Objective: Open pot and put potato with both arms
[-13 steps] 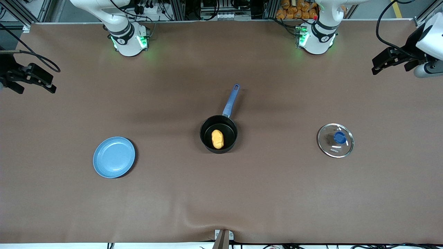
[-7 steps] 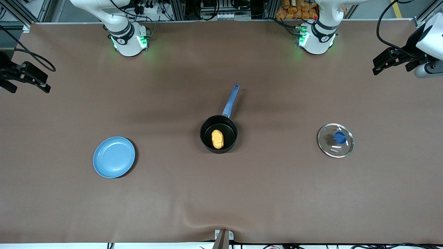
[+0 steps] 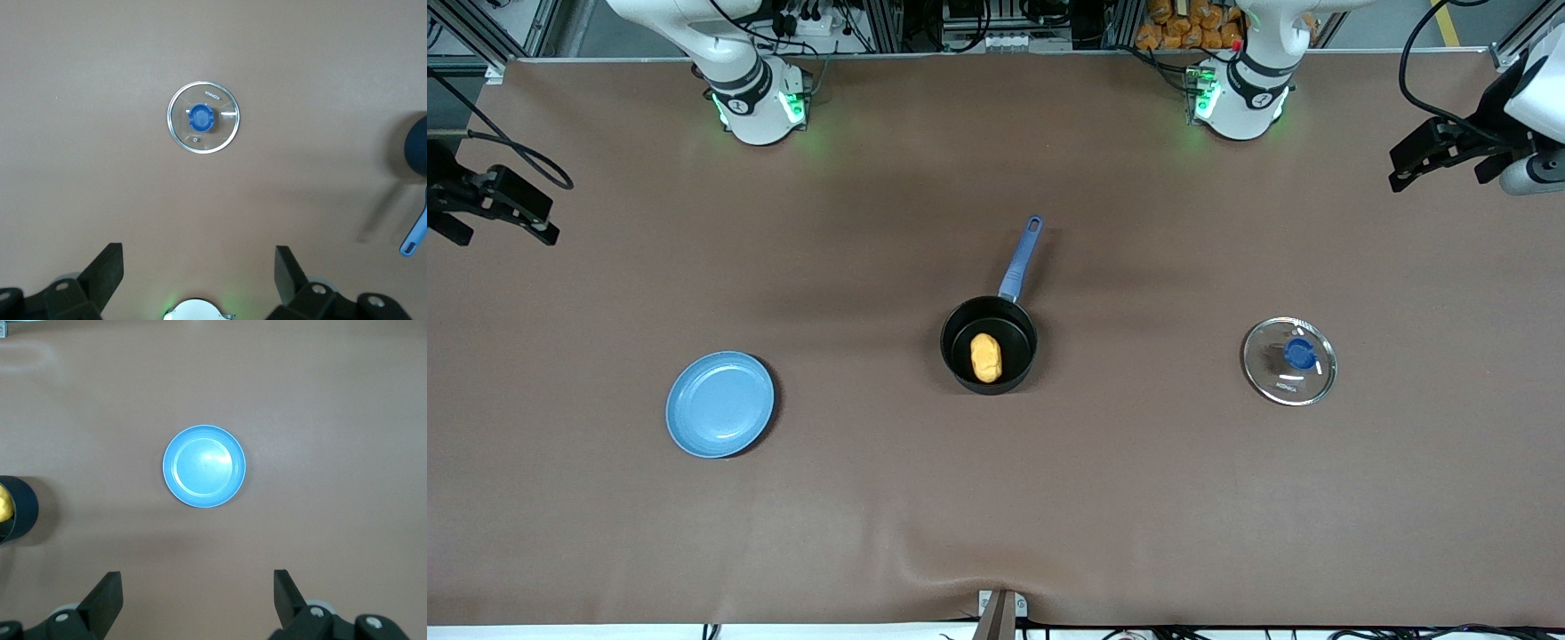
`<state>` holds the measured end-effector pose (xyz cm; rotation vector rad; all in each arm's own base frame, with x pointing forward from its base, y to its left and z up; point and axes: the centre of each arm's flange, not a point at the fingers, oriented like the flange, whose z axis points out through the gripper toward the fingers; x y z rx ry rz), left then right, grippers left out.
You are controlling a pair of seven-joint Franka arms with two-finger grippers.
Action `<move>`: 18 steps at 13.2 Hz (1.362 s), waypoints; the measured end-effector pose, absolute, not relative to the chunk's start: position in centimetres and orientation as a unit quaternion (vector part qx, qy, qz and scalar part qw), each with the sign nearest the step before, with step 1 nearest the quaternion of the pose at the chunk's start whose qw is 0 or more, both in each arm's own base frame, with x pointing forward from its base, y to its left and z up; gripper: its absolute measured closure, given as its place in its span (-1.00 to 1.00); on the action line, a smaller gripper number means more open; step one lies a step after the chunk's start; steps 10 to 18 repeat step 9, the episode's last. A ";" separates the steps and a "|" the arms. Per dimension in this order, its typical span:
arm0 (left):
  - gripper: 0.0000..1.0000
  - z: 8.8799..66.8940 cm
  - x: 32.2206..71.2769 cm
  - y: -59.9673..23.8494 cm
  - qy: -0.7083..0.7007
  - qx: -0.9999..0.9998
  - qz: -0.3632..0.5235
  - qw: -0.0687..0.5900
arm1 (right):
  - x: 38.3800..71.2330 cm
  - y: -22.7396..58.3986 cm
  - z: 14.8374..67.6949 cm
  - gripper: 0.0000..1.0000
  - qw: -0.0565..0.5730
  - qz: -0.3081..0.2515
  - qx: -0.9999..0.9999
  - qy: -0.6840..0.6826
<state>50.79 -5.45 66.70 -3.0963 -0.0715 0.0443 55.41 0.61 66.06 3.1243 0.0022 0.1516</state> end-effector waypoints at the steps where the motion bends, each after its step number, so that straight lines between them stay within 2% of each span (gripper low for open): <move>1: -1.00 66.7 50.8 -5.4 -0.015 -1.000 0.014 0.022 | 55.8 0.7 65.7 -1.00 0.007 0.050 0.999 0.001; 8: -1.00 66.7 50.9 -5.3 -0.007 -1.000 0.015 0.022 | 57.4 1.6 63.6 -1.00 0.008 0.043 0.999 0.008; 18: -1.00 66.7 50.9 -5.3 -0.008 -1.000 0.015 0.022 | 57.4 1.7 63.5 -1.00 0.008 0.043 0.999 0.010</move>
